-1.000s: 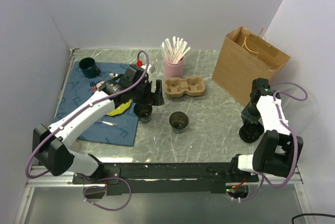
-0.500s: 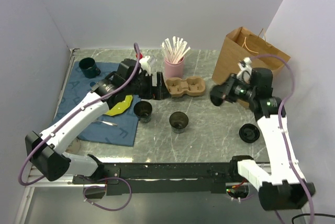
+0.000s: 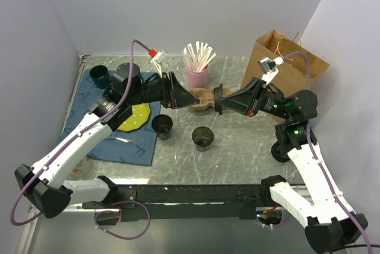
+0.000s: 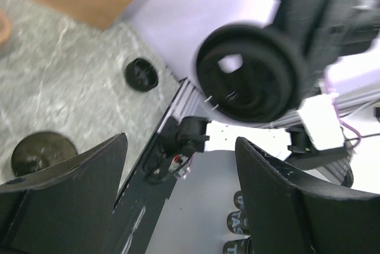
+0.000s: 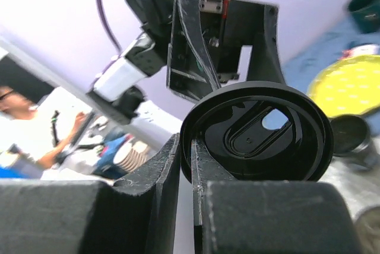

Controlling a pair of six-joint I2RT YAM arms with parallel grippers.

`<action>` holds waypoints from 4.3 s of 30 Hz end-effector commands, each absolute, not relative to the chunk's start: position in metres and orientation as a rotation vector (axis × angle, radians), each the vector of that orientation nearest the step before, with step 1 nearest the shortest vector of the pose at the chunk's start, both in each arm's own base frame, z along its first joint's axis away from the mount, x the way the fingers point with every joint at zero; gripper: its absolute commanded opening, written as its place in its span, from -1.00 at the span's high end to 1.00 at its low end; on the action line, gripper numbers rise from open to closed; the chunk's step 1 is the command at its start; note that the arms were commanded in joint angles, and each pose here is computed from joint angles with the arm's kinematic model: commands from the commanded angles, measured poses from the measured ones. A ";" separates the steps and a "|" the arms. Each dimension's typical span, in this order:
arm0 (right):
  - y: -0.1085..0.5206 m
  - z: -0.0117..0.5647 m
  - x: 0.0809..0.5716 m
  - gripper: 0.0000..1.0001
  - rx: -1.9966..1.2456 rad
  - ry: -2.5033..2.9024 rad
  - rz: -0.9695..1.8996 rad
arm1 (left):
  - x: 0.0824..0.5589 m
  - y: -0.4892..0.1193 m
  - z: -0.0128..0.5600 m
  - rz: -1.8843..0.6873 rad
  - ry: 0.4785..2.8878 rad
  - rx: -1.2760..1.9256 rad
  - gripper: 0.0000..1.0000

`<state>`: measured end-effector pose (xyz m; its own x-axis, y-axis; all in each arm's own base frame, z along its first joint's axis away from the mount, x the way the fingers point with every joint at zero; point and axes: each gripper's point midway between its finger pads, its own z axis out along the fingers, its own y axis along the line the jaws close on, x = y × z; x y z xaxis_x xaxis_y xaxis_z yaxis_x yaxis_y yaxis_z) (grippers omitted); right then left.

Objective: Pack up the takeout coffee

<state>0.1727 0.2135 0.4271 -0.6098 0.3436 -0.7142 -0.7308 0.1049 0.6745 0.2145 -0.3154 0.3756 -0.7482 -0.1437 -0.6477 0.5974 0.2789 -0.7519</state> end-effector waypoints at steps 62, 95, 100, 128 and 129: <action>0.264 0.428 0.123 0.55 -0.625 1.597 2.026 | 0.170 -0.316 0.409 -1.408 1.222 0.877 0.98; 0.111 0.353 0.187 -1.00 0.284 2.107 0.670 | 0.240 -0.294 0.268 -0.781 2.469 0.053 0.98; 0.104 0.332 0.167 -1.00 0.233 2.233 0.604 | 0.227 -0.322 0.227 -0.641 2.689 -0.008 0.98; 0.098 0.328 0.160 -1.00 0.095 2.179 0.569 | 0.235 -0.339 0.160 -0.211 2.890 -0.013 0.98; 0.098 0.328 0.160 -1.00 0.095 2.179 0.571 | 0.233 -0.337 0.158 -0.197 2.898 -0.019 0.98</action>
<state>0.1504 0.0985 0.3131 -0.6771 0.2607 -0.6881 -0.1045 0.8916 0.4406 0.2390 -0.3466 0.1527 -0.9698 -0.0376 -0.2411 0.0013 0.9872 -0.1592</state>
